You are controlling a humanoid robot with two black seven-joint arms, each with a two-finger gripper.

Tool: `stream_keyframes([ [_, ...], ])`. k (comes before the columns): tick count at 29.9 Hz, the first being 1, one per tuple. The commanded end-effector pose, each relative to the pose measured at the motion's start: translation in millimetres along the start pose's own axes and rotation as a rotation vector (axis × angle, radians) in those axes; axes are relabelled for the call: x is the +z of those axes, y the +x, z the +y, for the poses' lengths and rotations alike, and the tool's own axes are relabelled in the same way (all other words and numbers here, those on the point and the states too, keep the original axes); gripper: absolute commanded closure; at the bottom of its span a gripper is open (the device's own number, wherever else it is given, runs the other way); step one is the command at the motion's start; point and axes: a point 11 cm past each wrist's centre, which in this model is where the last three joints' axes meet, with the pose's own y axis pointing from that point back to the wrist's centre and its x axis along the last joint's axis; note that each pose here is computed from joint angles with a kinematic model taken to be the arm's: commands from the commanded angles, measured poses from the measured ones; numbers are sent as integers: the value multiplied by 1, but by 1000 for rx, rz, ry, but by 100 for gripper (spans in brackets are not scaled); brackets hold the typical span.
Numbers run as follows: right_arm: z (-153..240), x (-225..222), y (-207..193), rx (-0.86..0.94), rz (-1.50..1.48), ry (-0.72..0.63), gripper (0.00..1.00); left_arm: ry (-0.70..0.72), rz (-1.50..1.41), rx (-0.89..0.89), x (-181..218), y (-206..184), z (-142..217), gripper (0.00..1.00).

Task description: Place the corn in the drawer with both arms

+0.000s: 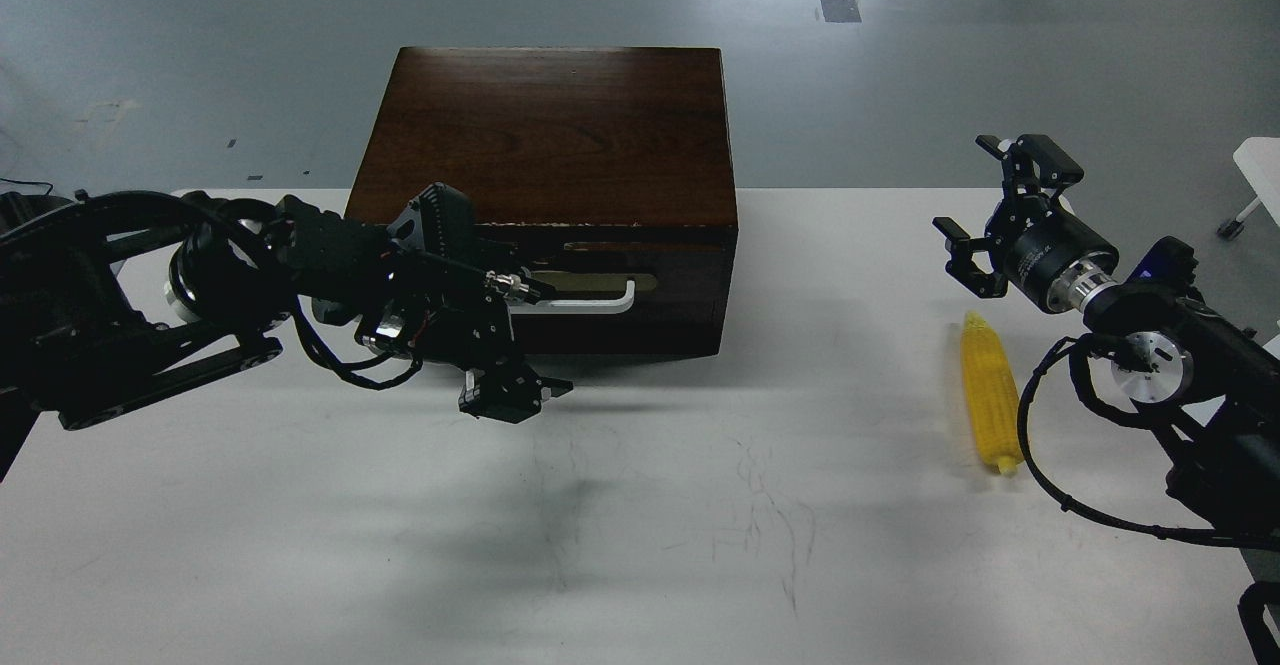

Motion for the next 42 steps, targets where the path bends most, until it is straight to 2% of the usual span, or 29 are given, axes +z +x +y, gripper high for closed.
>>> stream_keyframes([
  [1,0,0,0,-1,0,0,0,3,1,0,-1,-1,1,1],
  [25,-3,-1,-3,-7,-2,3,0,-49,19,3,21,-12,-1,1],
  [42,-2,-1,0,5,-1,1,0,-66,7,9,33,-14,13,1],
])
